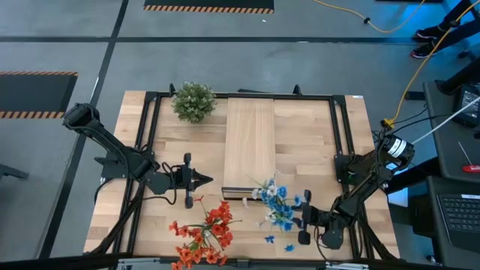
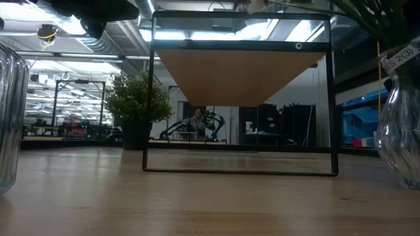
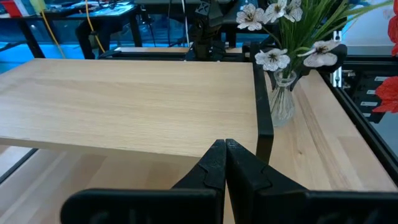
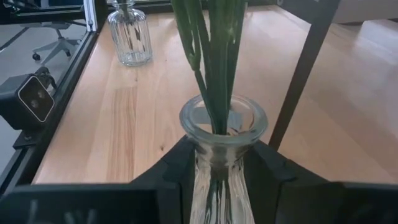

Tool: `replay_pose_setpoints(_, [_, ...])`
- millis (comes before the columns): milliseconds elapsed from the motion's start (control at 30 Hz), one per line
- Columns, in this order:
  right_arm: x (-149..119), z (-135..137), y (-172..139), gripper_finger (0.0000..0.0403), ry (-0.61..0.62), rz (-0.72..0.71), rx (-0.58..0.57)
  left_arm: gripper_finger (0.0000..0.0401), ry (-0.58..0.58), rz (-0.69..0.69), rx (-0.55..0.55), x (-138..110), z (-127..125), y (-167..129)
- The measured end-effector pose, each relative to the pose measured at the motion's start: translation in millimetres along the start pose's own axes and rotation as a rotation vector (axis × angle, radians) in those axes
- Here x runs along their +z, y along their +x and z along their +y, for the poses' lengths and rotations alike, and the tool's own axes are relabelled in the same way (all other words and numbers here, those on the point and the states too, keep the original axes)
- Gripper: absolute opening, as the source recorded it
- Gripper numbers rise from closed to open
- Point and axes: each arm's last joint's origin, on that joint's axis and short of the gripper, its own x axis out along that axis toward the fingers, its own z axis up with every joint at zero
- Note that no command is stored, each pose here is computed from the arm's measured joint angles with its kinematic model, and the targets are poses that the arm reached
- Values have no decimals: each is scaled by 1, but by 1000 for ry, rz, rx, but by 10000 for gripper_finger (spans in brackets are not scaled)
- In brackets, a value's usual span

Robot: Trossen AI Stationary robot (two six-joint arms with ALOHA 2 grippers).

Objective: Pick and place flowers into a vace then onto a shelf
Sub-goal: Put the right transparent flower vase with flowers on the shelf

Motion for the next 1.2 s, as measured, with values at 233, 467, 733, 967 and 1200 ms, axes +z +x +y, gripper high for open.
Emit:
replay_pose_setpoints(233, [3, 1, -1, 101, 13, -49, -31, 3, 0, 0, 0, 0, 0, 0])
replay_pose_setpoints(467, [5, 4, -9, 101, 9, -65, -10, 3, 1, 1, 0, 0, 0, 0])
replay_pose_setpoints(733, [30, 4, -33, 101, -28, -113, 44, 3, 2, 2, 1, 0, 0, 0])
replay_pose_setpoints(967, [51, -13, -45, 101, -53, -89, 32, 3, 2, 2, 1, 0, 0, 0])
replay_pose_setpoints(1200, [87, -37, -57, 101, -72, -104, 43, 3, 5, 4, 5, 0, 0, 0])
